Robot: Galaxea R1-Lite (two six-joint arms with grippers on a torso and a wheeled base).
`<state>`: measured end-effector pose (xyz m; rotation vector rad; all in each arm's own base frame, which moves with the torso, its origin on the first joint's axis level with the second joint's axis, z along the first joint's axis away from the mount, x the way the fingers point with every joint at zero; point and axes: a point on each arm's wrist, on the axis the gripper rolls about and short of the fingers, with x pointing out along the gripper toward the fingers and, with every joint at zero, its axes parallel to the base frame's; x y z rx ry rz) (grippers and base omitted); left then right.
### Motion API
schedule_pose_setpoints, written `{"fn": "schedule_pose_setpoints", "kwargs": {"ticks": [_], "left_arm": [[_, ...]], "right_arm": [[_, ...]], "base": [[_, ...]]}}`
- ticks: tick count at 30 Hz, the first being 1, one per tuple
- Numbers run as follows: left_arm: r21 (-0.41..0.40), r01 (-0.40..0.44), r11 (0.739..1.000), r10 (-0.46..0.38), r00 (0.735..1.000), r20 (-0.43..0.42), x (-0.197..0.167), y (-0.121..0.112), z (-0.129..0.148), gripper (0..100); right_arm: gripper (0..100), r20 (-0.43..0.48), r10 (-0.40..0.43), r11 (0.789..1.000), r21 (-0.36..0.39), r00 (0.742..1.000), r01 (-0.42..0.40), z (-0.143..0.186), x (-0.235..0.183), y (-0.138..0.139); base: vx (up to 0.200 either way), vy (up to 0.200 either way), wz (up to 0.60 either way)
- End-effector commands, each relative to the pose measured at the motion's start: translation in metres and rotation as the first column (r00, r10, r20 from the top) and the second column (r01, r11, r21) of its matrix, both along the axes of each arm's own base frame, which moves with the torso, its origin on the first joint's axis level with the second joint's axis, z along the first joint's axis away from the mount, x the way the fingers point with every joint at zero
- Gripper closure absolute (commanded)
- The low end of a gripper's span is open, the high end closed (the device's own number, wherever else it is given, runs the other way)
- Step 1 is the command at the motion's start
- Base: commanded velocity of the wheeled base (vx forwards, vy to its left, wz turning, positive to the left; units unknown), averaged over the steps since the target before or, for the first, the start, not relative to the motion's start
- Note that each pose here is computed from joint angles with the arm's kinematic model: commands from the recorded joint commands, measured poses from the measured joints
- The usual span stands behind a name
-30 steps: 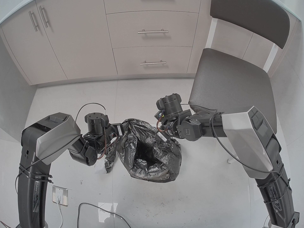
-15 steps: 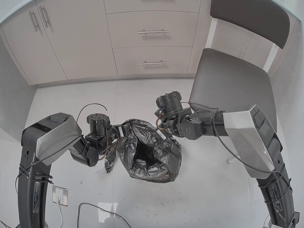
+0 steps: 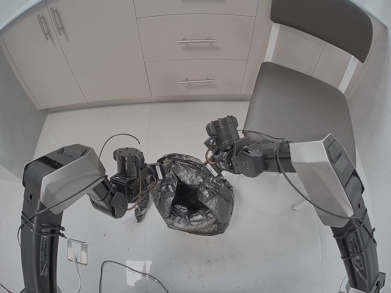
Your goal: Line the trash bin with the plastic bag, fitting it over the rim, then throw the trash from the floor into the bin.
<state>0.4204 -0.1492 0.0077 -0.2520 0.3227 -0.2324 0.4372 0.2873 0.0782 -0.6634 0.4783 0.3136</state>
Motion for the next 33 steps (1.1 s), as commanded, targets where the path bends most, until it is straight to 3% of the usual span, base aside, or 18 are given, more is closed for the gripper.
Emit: {"fn": "schedule_pose_setpoints", "kwargs": {"ticks": [1, 7, 10, 16, 19, 21, 22, 24, 28, 33], "left_arm": [[-0.003, 0.01, 1.0, -0.01, 1.0, 0.007, -0.005, -0.003, 0.006, 0], [-0.012, 0.044, 0.999, -0.043, 0.999, 0.028, -0.022, -0.012, 0.029, 0], [-0.015, 0.057, 0.998, -0.056, 0.998, 0.03, -0.032, -0.012, 0.04, 0], [-0.016, 0.077, 0.997, -0.077, 0.997, 0.02, -0.055, -0.011, 0.054, 0], [-0.039, 0.083, 0.996, -0.082, 0.997, 0.014, -0.07, -0.008, 0.061, 0], [-0.045, 0.082, 0.996, -0.081, 0.997, 0.017, -0.074, -0.006, 0.063, 0], [-0.049, 0.082, 0.995, -0.081, 0.996, 0.023, -0.082, -0.003, 0.068, 0], [-0.048, 0.08, 0.996, -0.079, 0.997, 0.021, -0.089, 0.001, 0.072, 0], [-0.05, 0.082, 0.995, -0.081, 0.996, 0.026, -0.105, 0.008, 0.083, 0], [-0.057, 0.076, 0.995, -0.075, 0.997, 0.032, -0.117, 0.015, 0.092, 0]], "right_arm": [[0, -0.005, -0.006, 1.0, -0.004, 1.0, 0.006, -0.003, 0.002, -0.003], [0, 0.012, 0.024, 1.0, 0.013, 1.0, -0.024, 0.012, -0.012, 0.013], [0, 0.014, 0.0, 0.999, 0.038, 1.0, -0.001, 0.022, -0.014, 0.011], [0, -0.108, -0.054, 0.995, 0.08, 0.993, 0.063, 0.036, -0.036, 0.011], [0, -0.232, -0.12, 0.987, 0.074, 0.965, 0.14, 0.036, -0.051, 0.007], [0, -0.26, -0.137, 0.984, 0.076, 0.956, 0.162, 0.038, -0.056, 0.006], [0, -0.317, -0.168, 0.975, 0.088, 0.933, 0.205, 0.041, -0.065, 0.005], [0, -0.352, -0.187, 0.967, 0.097, 0.917, 0.234, 0.044, -0.071, 0.005], [0, -0.424, -0.178, 0.957, 0.136, 0.888, 0.257, 0.053, -0.087, 0.009], [0, -0.533, -0.122, 0.963, 0.141, 0.838, 0.23, 0.065, -0.123, 0.023]], "base": [[0.0, 0.0, 0.0], [0.0, 0.0, 0.0], [0.0, 0.0, 0.0], [0.0, 0.0, 0.0], [0.0, 0.0, 0.0], [0.0, 0.0, 0.0], [0.0, 0.0, 0.0], [0.0, 0.0, 0.0], [0.0, 0.0, 0.0], [0.0, 0.0, 0.0]]}}
